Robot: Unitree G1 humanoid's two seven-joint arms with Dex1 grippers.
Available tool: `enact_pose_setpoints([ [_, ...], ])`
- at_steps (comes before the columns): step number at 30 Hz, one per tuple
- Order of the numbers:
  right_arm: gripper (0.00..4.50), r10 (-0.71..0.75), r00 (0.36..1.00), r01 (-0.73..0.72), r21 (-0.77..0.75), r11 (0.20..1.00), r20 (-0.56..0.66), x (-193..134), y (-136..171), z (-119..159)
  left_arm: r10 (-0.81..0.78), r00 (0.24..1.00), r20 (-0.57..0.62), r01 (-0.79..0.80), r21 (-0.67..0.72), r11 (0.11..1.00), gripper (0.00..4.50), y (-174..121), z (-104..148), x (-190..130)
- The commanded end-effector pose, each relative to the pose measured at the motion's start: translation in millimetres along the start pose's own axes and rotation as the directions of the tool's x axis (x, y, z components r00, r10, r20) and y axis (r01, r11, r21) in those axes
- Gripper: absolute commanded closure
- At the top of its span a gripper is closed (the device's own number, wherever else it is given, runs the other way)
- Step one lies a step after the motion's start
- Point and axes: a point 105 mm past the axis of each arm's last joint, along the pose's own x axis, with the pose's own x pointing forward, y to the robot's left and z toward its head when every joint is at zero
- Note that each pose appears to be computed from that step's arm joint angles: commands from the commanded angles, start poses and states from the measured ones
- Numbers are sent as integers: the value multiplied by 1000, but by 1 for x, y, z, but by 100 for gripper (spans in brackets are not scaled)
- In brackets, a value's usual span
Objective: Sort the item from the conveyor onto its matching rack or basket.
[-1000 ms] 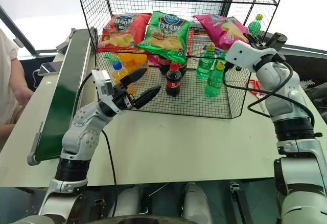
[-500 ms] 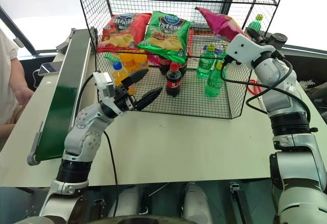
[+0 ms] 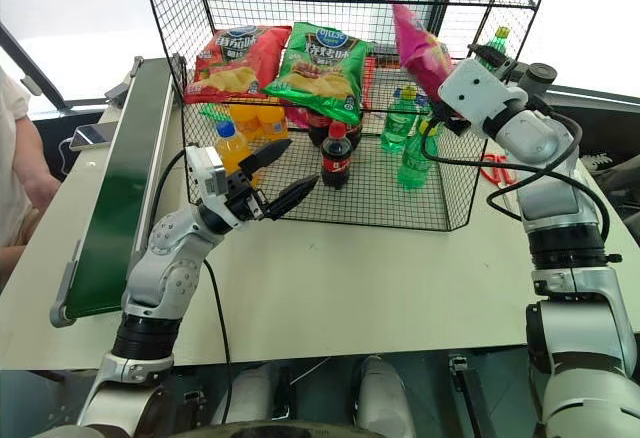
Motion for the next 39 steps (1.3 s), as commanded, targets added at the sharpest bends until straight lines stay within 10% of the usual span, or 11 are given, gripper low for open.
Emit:
enact_pose_setpoints([
  [1, 2, -49, 994, 44, 57, 997, 101, -6, -16, 22, -28, 999, 19, 28, 24, 999, 0, -5, 4, 4],
  [8, 76, -13, 991, 1, 86, 996, 135, -11, -4, 26, -29, 999, 14, 28, 35, 999, 0, -6, 4, 5],
  [16, 445, -35, 990, 42, -48, 998, 134, -11, -7, 25, -37, 999, 14, 36, 46, 998, 0, -7, 7, 8],
  [30, 445, -89, 992, 110, -268, 957, 87, 2, -19, 14, -37, 999, 16, 36, 59, 998, 0, -9, 10, 9],
  [39, 61, -71, 993, 84, -135, 987, 97, -5, -27, 13, -34, 999, 10, 34, 59, 998, 0, -10, 6, 7],
])
